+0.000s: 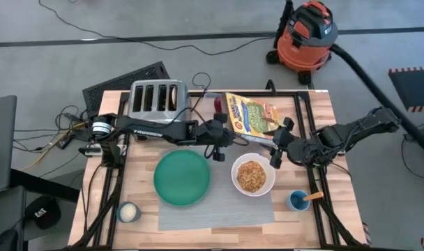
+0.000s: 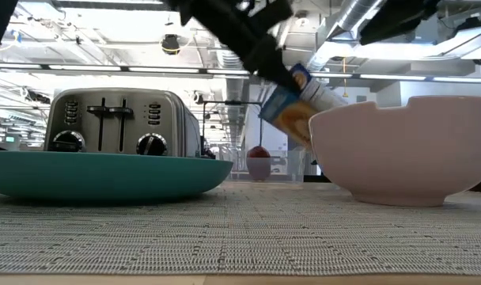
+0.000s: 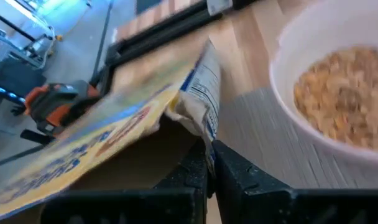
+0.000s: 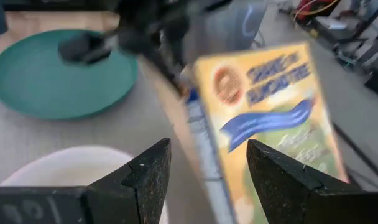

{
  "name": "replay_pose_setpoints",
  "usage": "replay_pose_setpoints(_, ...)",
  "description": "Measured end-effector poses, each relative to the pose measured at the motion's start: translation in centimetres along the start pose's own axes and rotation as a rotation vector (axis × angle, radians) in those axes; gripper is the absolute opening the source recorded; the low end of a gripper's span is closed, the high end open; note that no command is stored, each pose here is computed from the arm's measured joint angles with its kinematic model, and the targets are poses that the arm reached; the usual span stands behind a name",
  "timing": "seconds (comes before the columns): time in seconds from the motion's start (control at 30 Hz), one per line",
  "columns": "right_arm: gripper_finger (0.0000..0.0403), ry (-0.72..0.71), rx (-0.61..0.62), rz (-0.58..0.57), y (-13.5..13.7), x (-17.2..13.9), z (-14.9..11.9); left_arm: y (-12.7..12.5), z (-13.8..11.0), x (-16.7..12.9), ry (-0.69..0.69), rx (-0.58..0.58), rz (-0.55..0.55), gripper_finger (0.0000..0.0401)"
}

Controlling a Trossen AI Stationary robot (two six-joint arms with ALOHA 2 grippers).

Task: Arrange a breakfast setting
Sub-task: Put the cereal box on the top of the table

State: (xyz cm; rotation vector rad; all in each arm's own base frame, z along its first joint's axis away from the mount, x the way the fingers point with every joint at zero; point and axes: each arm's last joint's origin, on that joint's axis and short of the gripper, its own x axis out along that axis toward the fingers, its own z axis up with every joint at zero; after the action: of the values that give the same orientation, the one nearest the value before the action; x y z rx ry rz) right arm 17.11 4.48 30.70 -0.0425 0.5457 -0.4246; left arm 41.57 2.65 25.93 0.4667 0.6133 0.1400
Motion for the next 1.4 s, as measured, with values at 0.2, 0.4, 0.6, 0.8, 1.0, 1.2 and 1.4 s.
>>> replay_pose_setpoints(0.2,0.024,0.082,0.055,-0.017,0.2,-0.6,-1.3,2.1,3.5,-2.0,0.005,0.012,-0.004,0.0)
replay_pose_setpoints(0.4,0.0241,0.056,0.069,-0.012,1.0,0.1,-2.7,3.1,5.2,-3.3,-0.019,0.01,-0.032,0.0)
replay_pose_setpoints(0.6,0.0271,-0.045,0.147,0.005,1.9,1.4,-3.4,3.3,5.6,-3.5,-0.033,-0.035,-0.037,0.0)
replay_pose_setpoints(0.8,0.0305,-0.157,0.108,-0.058,2.3,2.3,-3.4,3.1,5.7,-3.5,-0.066,-0.048,-0.103,0.0)
replay_pose_setpoints(1.0,0.0306,-0.163,-0.013,-0.119,2.7,4.1,-2.9,2.6,6.1,-3.7,-0.103,-0.043,-0.141,0.0)
replay_pose_setpoints(1.2,0.0304,-0.177,-0.074,-0.142,2.2,5.2,-2.2,1.9,6.4,-3.9,-0.11,-0.021,-0.15,0.0)
replay_pose_setpoints(1.4,0.0266,-0.157,-0.057,-0.074,1.4,5.8,-1.9,1.4,6.6,-4.0,-0.113,0.013,-0.156,0.0)
